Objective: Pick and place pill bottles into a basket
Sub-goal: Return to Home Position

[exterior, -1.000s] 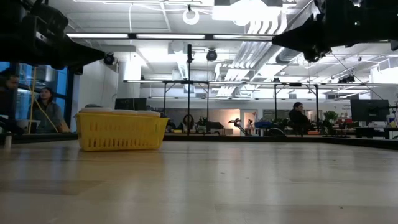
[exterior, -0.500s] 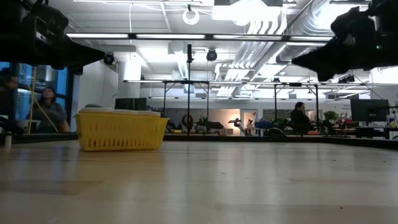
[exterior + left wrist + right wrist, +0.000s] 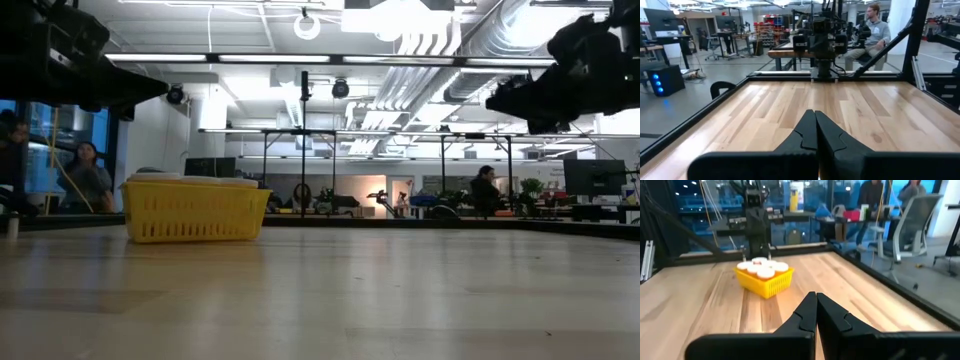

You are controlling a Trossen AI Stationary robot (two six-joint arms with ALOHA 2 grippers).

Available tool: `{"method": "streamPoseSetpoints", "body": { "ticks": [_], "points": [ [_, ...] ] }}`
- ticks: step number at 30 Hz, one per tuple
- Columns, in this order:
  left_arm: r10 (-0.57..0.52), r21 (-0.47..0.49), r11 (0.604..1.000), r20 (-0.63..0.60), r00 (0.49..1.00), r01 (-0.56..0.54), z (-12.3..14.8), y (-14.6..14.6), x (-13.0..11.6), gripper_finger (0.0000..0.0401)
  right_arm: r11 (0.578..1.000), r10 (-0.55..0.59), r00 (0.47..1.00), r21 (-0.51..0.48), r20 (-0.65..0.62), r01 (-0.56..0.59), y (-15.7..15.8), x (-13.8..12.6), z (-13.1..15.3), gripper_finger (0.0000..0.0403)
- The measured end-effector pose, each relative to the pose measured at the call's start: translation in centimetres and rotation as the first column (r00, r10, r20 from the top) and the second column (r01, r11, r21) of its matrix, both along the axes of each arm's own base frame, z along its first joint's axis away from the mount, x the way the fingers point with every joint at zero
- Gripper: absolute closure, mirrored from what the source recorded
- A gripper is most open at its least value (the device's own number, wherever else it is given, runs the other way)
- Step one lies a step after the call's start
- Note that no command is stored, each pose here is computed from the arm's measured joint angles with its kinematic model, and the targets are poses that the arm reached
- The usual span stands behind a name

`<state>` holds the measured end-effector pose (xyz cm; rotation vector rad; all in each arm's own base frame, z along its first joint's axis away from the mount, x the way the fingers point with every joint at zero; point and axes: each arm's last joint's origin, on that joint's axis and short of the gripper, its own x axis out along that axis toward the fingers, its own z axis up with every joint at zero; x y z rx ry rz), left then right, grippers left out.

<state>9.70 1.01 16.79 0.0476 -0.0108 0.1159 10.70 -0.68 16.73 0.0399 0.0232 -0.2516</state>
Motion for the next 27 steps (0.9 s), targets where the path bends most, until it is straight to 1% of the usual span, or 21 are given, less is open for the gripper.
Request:
{"method": "streamPoseSetpoints", "body": {
  "ticks": [4, 7, 9, 12, 16, 22, 27],
  "points": [
    [-0.015, -0.001, 1.000, -0.002, 1.000, 0.015, -0.02, -0.04, 0.00, 0.0379, 0.999, -0.001, 1.000, 0.032, 0.004, 0.001, 0.00, -0.51, -0.11, 0.0403],
    [-0.035, -0.025, 0.999, -0.003, 0.999, 0.035, -0.06, -0.10, 0.01, 0.0379, 0.998, 0.053, 0.998, 0.045, 0.035, -0.054, 0.15, -0.75, 0.16, 0.0403],
    [-0.034, -0.026, 0.999, -0.003, 0.999, 0.034, -0.06, -0.10, 0.01, 0.0379, 0.997, 0.059, 0.997, 0.047, 0.056, -0.062, 0.17, -0.90, 0.31, 0.0403],
    [-0.034, -0.022, 0.999, -0.004, 0.999, 0.034, -0.06, -0.10, 0.01, 0.0379, 0.998, 0.053, 0.996, 0.044, 0.068, -0.056, 0.15, -0.99, 0.41, 0.0403],
    [-0.043, -0.023, 0.999, -0.003, 0.999, 0.043, -0.05, -0.13, 0.01, 0.0379, 0.996, 0.074, 0.995, 0.042, 0.064, -0.077, 0.21, -0.98, 0.38, 0.0403],
    [-0.043, -0.022, 0.999, -0.002, 0.999, 0.043, -0.05, -0.13, 0.01, 0.0362, 0.997, 0.075, 0.995, 0.025, 0.060, -0.076, 0.21, -0.98, 0.37, 0.0403],
    [-0.043, 0.002, 0.999, -0.004, 0.999, 0.043, -0.04, -0.13, 0.01, 0.0371, 0.997, 0.074, 0.996, 0.025, 0.059, -0.076, 0.21, -0.98, 0.36, 0.0403]
  ]
}}
